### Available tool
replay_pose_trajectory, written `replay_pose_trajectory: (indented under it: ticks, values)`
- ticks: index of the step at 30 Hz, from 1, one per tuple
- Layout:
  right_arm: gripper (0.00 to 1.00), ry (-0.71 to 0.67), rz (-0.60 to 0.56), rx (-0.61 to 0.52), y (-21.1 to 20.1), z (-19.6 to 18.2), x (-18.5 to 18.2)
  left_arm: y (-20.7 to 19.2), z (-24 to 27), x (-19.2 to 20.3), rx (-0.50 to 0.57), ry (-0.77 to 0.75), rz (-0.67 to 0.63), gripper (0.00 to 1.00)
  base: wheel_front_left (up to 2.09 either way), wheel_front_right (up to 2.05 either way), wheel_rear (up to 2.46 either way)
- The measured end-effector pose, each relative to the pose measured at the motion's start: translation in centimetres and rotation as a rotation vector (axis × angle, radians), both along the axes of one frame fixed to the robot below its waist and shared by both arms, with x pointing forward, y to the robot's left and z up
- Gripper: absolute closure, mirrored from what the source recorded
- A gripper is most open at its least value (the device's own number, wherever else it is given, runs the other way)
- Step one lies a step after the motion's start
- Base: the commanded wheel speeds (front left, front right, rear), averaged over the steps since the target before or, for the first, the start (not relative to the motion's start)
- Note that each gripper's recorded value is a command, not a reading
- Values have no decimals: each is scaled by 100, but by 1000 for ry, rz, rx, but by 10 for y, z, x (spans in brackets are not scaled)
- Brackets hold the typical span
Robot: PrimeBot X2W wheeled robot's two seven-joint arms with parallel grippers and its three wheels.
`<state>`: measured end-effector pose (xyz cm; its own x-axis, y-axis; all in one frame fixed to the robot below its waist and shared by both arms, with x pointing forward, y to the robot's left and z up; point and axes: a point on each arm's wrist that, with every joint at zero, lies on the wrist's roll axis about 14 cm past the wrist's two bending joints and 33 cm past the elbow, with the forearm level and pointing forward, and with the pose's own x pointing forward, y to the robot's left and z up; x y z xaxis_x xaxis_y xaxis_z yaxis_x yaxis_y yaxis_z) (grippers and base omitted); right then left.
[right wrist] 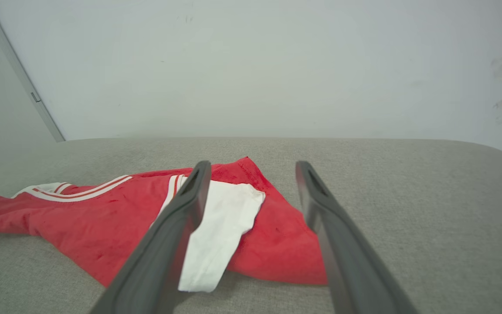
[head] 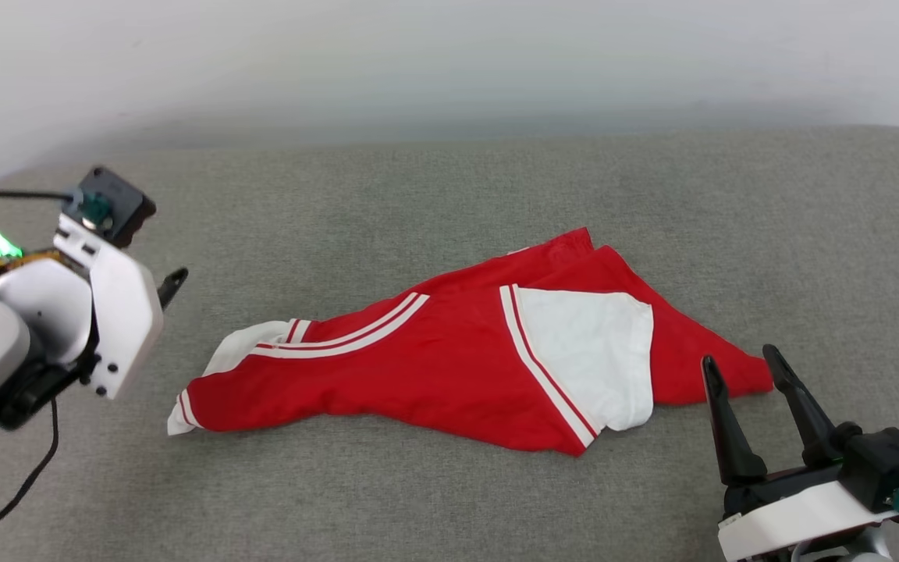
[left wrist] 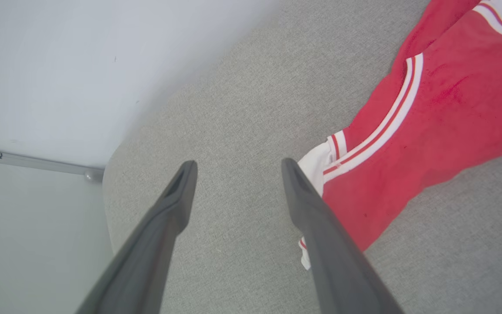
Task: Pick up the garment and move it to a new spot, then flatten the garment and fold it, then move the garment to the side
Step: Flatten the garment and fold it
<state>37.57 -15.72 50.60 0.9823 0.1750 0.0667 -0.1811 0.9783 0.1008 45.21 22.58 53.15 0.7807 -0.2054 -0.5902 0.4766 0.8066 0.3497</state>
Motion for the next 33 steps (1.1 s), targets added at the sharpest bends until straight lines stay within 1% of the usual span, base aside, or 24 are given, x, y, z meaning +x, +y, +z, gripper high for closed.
replay_pose_trajectory:
  ticks: [2, 4, 8, 12, 15, 21, 24, 29, 30, 31, 33]
  values:
    - [0, 3, -3, 0, -1, -1, 0, -7, 7, 9, 5, 1, -13, 0, 0, 0, 0]
    - [0, 7, -6, -1, -2, -3, 2, -11, 3, 14, 27, 43, -21, 0, 0, 0, 0]
    - [0, 13, -14, -3, -5, -5, 6, -10, -25, 13, 69, 214, -8, 0, 0, 0, 0]
    - [0, 21, -32, -9, -11, -9, 10, -11, -55, 9, 87, 383, 10, 0, 0, 0, 0]
    - [0, 31, -45, -12, -15, -14, 15, -16, -75, 8, 110, 469, -1, 0, 0, 0, 0]
    - [0, 51, -61, -17, -21, -23, 23, -20, -116, 10, 157, 583, -17, 0, 0, 0, 0]
    - [0, 66, -68, -21, -23, -29, 25, -19, -134, 11, 197, 622, -30, 0, 0, 0, 0]
    - [0, 83, -85, -28, -29, -36, 27, -18, -155, 11, 221, 673, -37, 0, 0, 0, 0]
    - [0, 86, -87, -29, -30, -37, 27, -19, -156, 11, 220, 678, -37, 84, 0, 0, 0]
    - [0, 86, -87, -30, -30, -37, 27, -18, -157, 10, 220, 680, -39, 100, 0, 0, 0]
    - [0, 85, -86, -29, -30, -37, 27, -20, -156, 10, 217, 673, -53, 100, 0, 0, 0]
